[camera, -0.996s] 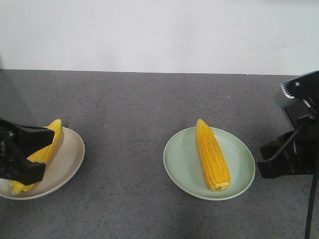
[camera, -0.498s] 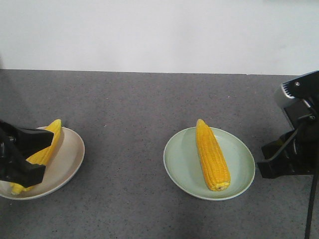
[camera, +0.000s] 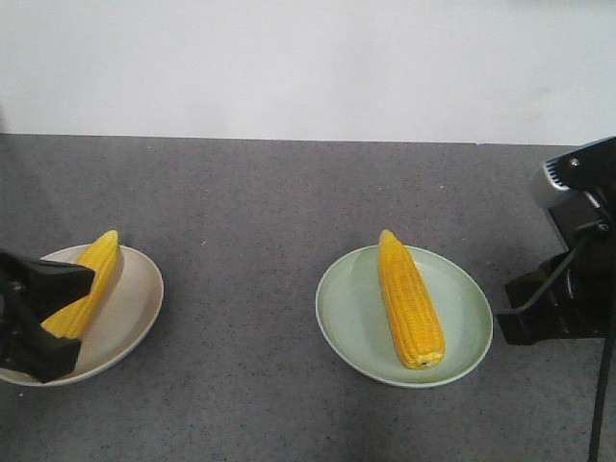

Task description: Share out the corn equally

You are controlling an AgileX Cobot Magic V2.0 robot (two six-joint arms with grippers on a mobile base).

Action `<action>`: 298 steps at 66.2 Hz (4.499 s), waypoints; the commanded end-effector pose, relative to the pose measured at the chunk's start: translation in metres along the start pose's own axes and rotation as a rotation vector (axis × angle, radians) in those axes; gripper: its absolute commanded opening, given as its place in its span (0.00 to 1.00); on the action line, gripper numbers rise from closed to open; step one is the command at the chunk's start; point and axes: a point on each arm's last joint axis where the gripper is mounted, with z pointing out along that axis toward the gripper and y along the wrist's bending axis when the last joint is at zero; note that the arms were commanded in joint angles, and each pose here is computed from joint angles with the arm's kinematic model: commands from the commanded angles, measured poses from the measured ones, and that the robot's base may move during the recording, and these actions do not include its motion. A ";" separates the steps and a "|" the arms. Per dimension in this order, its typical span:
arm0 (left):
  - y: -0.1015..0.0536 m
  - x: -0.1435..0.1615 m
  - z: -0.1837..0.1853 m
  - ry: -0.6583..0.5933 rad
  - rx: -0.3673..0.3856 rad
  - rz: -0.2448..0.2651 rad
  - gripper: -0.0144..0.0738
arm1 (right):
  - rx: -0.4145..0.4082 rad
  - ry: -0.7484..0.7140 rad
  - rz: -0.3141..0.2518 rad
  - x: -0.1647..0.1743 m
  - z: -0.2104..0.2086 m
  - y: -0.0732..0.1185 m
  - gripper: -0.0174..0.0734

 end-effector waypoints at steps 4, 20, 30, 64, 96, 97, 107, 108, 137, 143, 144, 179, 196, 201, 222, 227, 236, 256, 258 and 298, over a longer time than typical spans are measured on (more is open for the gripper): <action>0.008 0.002 -0.025 -0.229 -0.108 -0.035 0.15 | 0.008 -0.082 -0.012 -0.009 -0.010 0.001 0.18; 0.019 0.057 -0.040 -0.449 -0.259 -0.114 0.15 | 0.008 -0.082 -0.012 -0.009 -0.010 0.001 0.18; 0.018 0.101 -0.045 -0.589 -0.340 -0.133 0.15 | 0.008 -0.082 -0.012 -0.009 -0.010 0.001 0.18; 0.013 0.177 -0.023 -0.802 -0.411 -0.214 0.15 | 0.008 -0.082 -0.012 -0.009 -0.010 0.001 0.18; 0.013 0.174 -0.025 -0.839 -0.424 -0.190 0.15 | 0.008 -0.081 -0.012 -0.009 -0.010 0.001 0.18; 0.013 0.174 -0.025 -0.840 -0.424 -0.189 0.15 | 0.008 -0.081 -0.012 -0.009 -0.010 0.001 0.18; 0.013 0.174 -0.026 -0.842 -0.426 -0.185 0.15 | 0.008 -0.081 -0.012 -0.009 -0.010 0.001 0.18; 0.013 0.174 -0.026 -0.843 -0.425 -0.186 0.16 | 0.008 -0.081 -0.012 -0.009 -0.010 0.001 0.18; 0.013 0.174 -0.025 -0.836 -0.424 -0.189 0.16 | 0.008 -0.081 -0.012 -0.009 -0.010 0.001 0.18; 0.013 0.174 -0.025 -0.836 -0.424 -0.189 0.16 | 0.008 -0.081 -0.012 -0.009 -0.010 0.001 0.18; 0.013 0.174 -0.025 -0.836 -0.424 -0.189 0.16 | 0.008 -0.081 -0.012 -0.009 -0.010 0.001 0.18; 0.013 0.174 -0.025 -0.836 -0.423 -0.188 0.16 | 0.103 -0.190 -0.036 0.003 -0.028 -0.008 0.18; 0.013 0.174 -0.025 -0.836 -0.424 -0.189 0.16 | 0.312 -0.488 0.070 0.055 -0.047 -0.022 0.18; 0.013 0.174 -0.025 -0.836 -0.424 -0.189 0.16 | 0.365 -0.557 0.083 0.075 -0.049 -0.021 0.18; 0.013 0.174 -0.025 -0.836 -0.424 -0.189 0.16 | 0.468 -0.804 0.157 0.151 -0.029 -0.008 0.18; 0.013 0.174 -0.025 -0.836 -0.424 -0.189 0.16 | 0.478 -0.840 0.163 0.163 -0.019 -0.007 0.18; 0.013 0.174 -0.025 -0.836 -0.424 -0.189 0.16 | 0.502 -0.891 0.166 0.182 -0.002 -0.008 0.18; 0.013 0.174 -0.025 -0.835 -0.424 -0.189 0.15 | 0.478 -0.892 0.135 0.200 0.019 -0.006 0.18; 0.013 0.174 -0.025 -0.835 -0.424 -0.189 0.15 | 0.467 -0.895 0.124 0.200 0.019 -0.006 0.18; 0.013 0.174 -0.025 -0.835 -0.424 -0.189 0.16 | 0.438 -0.908 0.128 0.199 0.019 -0.005 0.18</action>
